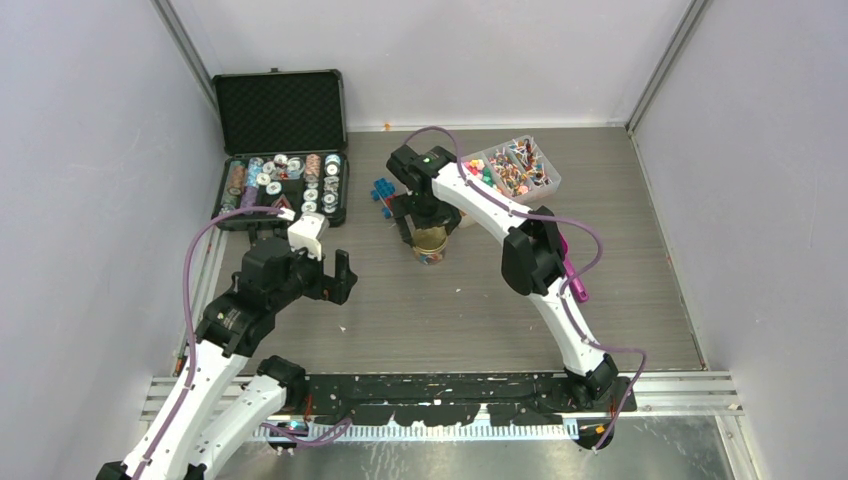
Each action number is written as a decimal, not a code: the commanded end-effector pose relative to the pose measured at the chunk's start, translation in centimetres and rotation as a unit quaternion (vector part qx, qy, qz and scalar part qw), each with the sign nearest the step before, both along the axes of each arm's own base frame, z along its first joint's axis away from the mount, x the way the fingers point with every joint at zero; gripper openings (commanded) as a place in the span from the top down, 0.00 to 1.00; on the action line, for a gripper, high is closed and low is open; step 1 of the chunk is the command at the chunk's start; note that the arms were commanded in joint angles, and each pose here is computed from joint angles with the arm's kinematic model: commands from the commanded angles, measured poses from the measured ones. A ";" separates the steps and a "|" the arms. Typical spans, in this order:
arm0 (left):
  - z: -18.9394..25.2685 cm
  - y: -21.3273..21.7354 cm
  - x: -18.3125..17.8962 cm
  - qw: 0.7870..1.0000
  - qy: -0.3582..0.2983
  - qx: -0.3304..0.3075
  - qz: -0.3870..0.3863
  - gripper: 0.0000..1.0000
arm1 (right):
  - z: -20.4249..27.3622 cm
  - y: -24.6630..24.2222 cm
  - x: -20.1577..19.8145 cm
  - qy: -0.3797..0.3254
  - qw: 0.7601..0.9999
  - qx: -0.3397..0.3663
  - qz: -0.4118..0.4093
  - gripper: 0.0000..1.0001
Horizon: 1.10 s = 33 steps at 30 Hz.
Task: Pack the candies
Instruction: Close the bottle lid on the packing bottle.
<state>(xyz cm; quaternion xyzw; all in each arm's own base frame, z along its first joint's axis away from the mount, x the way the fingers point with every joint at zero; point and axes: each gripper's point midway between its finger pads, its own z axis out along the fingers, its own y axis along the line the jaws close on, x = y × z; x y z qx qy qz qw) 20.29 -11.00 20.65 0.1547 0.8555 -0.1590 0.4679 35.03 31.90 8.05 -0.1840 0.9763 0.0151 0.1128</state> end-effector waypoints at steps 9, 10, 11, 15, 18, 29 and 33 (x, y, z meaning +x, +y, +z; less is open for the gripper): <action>0.6 0.1 0.1 1.000 -0.017 -0.001 -0.001 0.00 | 3.5 0.7 1.2 -0.049 0.999 0.021 0.010 0.01; 0.6 0.1 0.0 1.000 -0.017 -0.001 -0.002 0.00 | 3.5 0.6 1.2 -0.050 0.999 0.017 0.011 0.01; 0.6 0.1 0.1 1.000 -0.017 -0.001 -0.001 0.00 | 3.5 0.4 1.2 -0.051 0.999 0.013 0.010 0.01; 0.5 -0.1 0.0 1.000 -0.016 -0.003 -0.004 0.00 | 3.7 0.1 1.2 -0.054 0.999 0.008 0.008 0.01; 0.5 -0.1 0.0 1.000 -0.016 -0.003 -0.005 0.00 | 4.4 -0.1 1.3 -0.061 0.998 0.008 0.005 0.01; 0.8 -0.4 0.0 1.000 -0.012 -0.028 0.008 0.00 | 9.6 0.8 0.9 -0.108 0.990 0.088 0.008 0.01; 1.3 -1.8 0.2 0.997 -0.003 -0.073 0.000 0.00 | 9.8 0.5 1.2 -0.118 0.988 0.104 0.002 0.03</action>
